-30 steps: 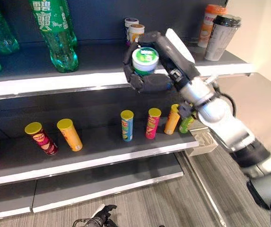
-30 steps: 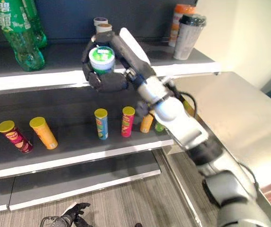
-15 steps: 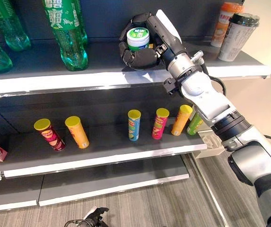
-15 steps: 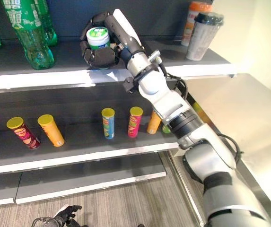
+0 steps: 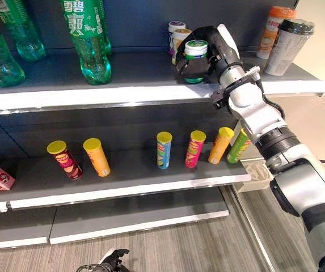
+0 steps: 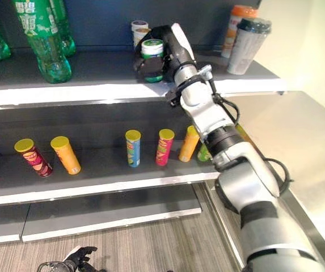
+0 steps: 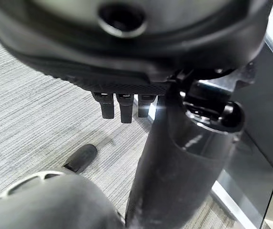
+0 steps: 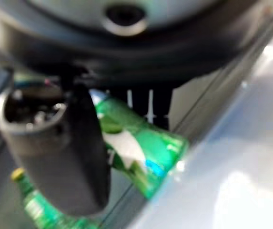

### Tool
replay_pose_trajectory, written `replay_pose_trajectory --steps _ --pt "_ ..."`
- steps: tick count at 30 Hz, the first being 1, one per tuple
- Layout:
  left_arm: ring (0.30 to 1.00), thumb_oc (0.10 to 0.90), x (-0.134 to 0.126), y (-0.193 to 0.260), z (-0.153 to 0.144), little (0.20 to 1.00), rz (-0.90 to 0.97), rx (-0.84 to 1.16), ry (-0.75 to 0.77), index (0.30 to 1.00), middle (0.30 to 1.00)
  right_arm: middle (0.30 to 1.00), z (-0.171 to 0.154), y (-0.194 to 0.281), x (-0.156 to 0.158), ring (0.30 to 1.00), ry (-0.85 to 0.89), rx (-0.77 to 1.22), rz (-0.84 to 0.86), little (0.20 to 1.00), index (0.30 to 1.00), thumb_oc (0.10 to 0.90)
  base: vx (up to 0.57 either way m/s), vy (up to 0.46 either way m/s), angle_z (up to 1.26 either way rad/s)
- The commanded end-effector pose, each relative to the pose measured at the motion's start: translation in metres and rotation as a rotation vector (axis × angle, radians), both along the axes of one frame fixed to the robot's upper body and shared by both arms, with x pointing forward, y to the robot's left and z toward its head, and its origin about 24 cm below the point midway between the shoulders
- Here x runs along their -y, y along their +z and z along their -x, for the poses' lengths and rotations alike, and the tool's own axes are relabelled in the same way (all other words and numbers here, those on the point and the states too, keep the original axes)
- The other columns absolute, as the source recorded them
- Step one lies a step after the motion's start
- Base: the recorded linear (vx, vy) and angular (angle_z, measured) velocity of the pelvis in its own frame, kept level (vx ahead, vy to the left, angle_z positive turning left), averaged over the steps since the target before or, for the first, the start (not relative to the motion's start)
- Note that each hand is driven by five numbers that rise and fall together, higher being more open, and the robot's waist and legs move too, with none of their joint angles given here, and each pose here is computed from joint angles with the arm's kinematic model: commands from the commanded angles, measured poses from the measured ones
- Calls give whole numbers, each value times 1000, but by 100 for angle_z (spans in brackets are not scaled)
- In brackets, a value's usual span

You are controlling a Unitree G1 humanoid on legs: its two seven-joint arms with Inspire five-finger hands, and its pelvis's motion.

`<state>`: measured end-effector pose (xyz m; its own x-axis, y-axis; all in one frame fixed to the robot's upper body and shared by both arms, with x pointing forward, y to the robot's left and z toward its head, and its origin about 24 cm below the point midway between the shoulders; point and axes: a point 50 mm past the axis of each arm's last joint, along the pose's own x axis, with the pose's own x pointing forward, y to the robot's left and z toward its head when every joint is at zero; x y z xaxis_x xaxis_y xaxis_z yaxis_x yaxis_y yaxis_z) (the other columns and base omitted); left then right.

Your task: Put the goods on the table back onto the shelves and tidy them up.

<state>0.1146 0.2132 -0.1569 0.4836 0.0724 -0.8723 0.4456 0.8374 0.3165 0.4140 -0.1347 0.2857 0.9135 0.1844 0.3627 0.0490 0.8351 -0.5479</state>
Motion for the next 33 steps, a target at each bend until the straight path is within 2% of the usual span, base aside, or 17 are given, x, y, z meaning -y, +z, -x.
replay_pose_trajectory --steps 1,6,7,8,9,10,11,12,24,33 --pt "900 800 -17 9 -19 900 -67 32 -57 900 900 300 10 65 5 300 -23 178 -9 300 300 400 0 0 0" --pt "900 800 -20 9 -18 900 -73 28 -51 900 900 309 11 63 4 309 1 168 -40 309 309 406 0 0 0" --pt "900 800 -20 9 -18 900 -73 29 -49 900 900 465 12 62 4 465 6 170 -46 465 465 510 0 0 0" --pt "900 800 -20 9 -18 900 -73 28 -49 900 900 547 12 62 4 547 6 169 -46 547 547 565 0 0 0" --pt "900 800 -19 8 -17 900 -70 26 -48 900 900 695 13 61 2 695 31 174 -60 695 695 664 0 0 0" --pt "900 800 -19 8 -16 900 -67 22 -44 900 900 665 16 62 0 665 49 185 -67 665 665 643 0 0 0" --pt "900 800 -19 8 -16 900 -67 21 -43 900 900 813 18 62 -1 813 59 194 -68 813 813 742 0 0 0" --pt "900 800 -19 8 -16 900 -68 20 -40 900 900 900 19 62 -2 900 65 200 -68 900 900 800 0 0 0" --pt "900 800 -23 6 -9 900 -71 -4 32 900 900 900 48 85 13 900 85 367 -51 900 900 800 -9 -1 0" --pt "900 800 -19 5 -10 900 -67 -3 13 900 900 900 54 83 24 900 38 410 -28 900 900 800 -12 -3 -9"
